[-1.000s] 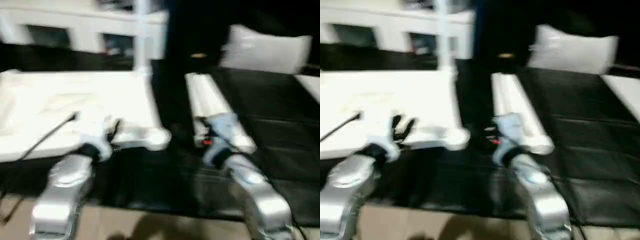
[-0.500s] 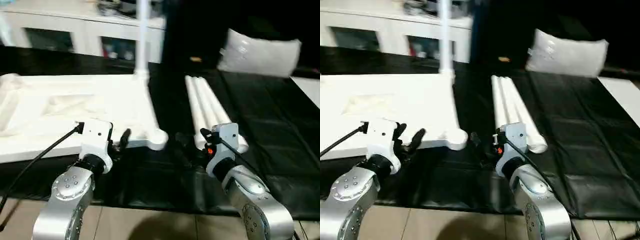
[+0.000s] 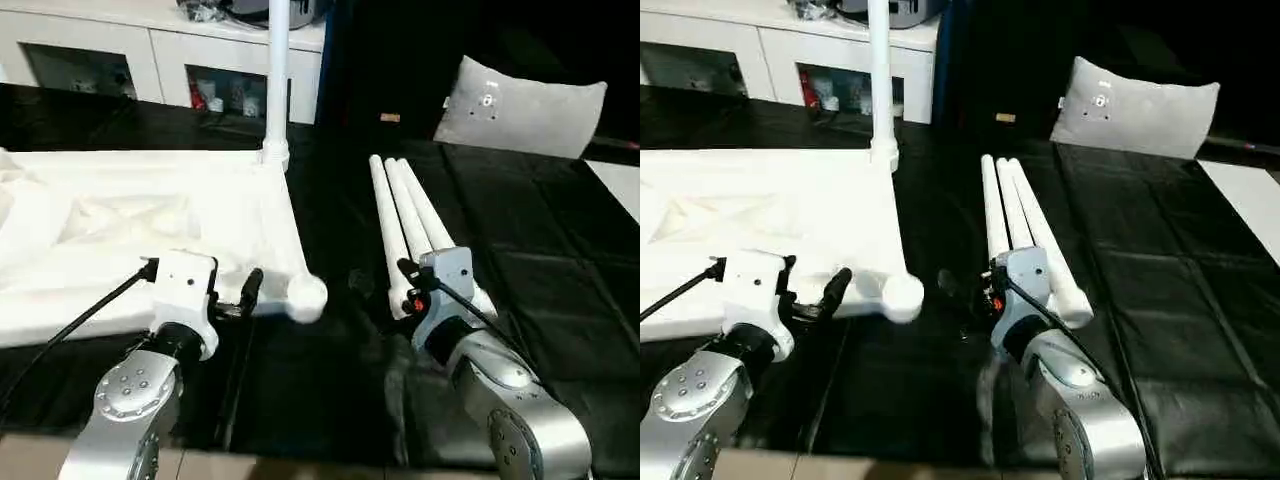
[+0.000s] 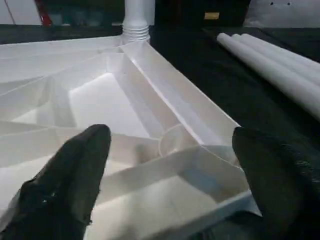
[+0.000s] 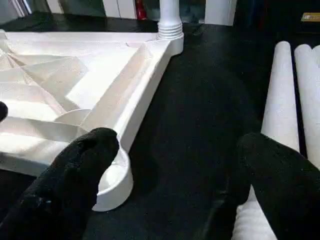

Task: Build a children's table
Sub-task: Rotate table base

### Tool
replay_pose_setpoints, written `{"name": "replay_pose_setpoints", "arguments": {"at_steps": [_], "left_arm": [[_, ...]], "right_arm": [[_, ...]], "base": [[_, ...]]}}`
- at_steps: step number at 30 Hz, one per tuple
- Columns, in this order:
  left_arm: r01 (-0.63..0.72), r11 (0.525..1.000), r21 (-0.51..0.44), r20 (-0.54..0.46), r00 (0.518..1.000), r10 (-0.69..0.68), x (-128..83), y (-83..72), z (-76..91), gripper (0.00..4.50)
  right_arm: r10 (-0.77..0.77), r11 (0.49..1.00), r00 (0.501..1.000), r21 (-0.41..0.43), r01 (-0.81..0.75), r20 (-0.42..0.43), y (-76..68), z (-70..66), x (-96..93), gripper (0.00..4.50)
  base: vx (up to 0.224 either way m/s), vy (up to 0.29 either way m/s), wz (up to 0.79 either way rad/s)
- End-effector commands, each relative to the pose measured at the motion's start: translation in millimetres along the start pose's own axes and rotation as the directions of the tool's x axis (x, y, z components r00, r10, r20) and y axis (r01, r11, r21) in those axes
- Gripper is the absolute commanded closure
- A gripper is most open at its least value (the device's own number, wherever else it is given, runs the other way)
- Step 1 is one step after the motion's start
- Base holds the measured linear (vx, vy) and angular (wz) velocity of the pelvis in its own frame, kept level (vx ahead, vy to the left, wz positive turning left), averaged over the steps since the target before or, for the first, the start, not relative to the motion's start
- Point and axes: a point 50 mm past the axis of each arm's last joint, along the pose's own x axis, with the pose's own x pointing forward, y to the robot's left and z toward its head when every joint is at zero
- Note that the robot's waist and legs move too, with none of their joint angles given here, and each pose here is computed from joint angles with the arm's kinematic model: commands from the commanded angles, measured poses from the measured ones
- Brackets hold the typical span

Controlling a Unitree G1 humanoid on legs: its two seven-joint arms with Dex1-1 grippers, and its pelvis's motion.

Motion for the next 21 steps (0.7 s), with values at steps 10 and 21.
{"name": "replay_pose_setpoints", "arguments": {"at_steps": [10,21], "left_arm": [[0.014,0.999,0.03,0.022,1.0,-0.014,0.1,0.3,4.6,0.07],[0.042,0.996,0.073,0.028,0.999,-0.044,-2.5,1.9,9.6,0.07]], "right_arm": [[-0.008,1.0,1.0,0.006,0.008,-0.014,3.7,1.4,1.8,0.0],[-0.053,0.994,0.991,-0.098,0.041,-0.125,4.0,6.0,19.5,0.0]], "base": [[0.049,-0.004,-0.14],[-0.005,0.0,-0.04]]}}
